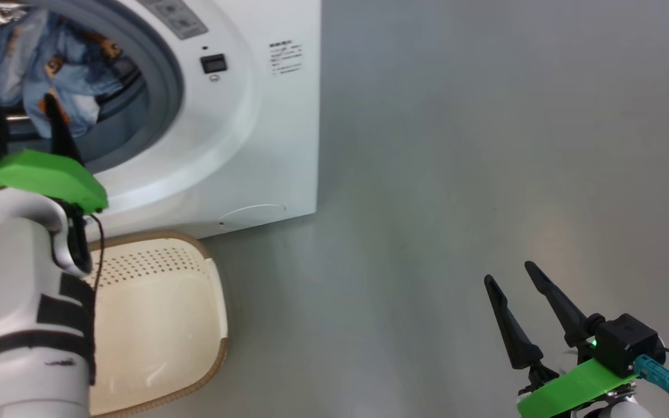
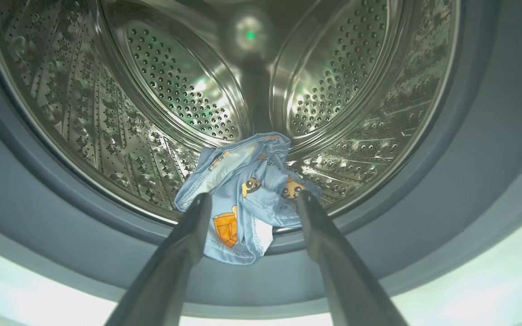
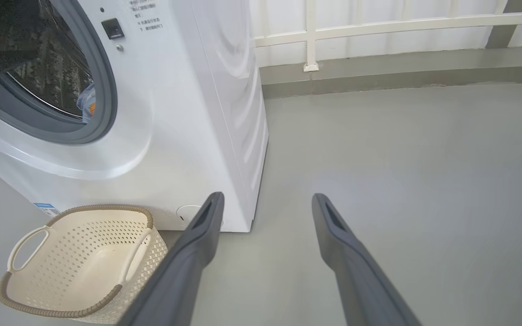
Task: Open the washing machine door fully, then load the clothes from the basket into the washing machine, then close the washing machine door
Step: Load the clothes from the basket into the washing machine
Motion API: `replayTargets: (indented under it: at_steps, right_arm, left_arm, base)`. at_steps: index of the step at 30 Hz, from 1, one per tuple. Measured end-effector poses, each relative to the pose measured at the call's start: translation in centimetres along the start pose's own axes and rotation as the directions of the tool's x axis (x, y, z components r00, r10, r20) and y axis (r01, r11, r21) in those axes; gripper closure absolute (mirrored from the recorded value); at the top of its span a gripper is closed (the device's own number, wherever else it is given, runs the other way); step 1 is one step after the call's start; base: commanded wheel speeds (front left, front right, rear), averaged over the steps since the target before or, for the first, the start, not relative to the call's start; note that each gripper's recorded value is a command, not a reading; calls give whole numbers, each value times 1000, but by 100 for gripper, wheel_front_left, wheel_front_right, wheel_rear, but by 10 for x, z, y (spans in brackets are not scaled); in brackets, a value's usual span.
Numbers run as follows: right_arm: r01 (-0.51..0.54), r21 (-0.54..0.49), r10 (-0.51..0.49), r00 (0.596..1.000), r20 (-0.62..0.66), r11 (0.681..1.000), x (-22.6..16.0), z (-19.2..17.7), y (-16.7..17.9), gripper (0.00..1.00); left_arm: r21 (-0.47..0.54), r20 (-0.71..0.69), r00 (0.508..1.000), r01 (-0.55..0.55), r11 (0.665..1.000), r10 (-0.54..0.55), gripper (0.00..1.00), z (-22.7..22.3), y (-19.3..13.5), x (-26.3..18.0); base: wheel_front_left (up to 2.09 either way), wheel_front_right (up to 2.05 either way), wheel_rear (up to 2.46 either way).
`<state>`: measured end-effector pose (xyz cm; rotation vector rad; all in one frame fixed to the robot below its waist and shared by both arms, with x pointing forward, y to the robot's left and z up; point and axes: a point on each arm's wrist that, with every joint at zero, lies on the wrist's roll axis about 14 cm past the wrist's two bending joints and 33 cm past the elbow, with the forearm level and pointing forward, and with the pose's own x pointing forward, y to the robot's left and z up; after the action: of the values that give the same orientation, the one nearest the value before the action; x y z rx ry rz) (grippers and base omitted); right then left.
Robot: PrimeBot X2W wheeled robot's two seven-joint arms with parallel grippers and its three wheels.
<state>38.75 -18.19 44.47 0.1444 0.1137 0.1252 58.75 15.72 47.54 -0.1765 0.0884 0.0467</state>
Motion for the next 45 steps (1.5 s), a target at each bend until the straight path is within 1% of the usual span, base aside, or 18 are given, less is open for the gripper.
replayTargets:
  at_steps: [3,7,12,18,20,30,45]
  right_arm:
    - [-22,-4,22,1000,3,1000,6,1,5,0]
    - [-48,-8,48,999,19,999,16,4,11,0]
    - [-65,-9,66,997,29,998,24,6,16,0]
    - [-71,-12,72,997,29,997,26,6,16,0]
    - [-73,-12,73,997,29,997,27,6,17,0]
    - [-89,-10,89,996,29,996,31,5,21,0]
    - [-127,-38,128,991,25,991,37,5,27,0]
  left_arm:
    - [-14,11,1000,5,1000,-5,0,-1,3,-10]
    - [-32,36,999,-5,999,7,0,1,15,-22]
    - [-17,39,999,-2,1000,3,0,-8,22,-41]
    - [-23,38,999,-8,1000,9,0,-20,28,-63]
    - [-52,41,999,-29,998,31,0,-23,33,-71]
    - [-77,32,995,-93,993,96,0,-35,42,-121]
    - [-64,29,987,-155,986,157,0,-35,56,-161]
  base:
    - [0,0,0]
    - [0,0,0]
    - [0,0,0]
    - [0,0,0]
    - [0,0,0]
    - [0,0,0]
    - [0,0,0]
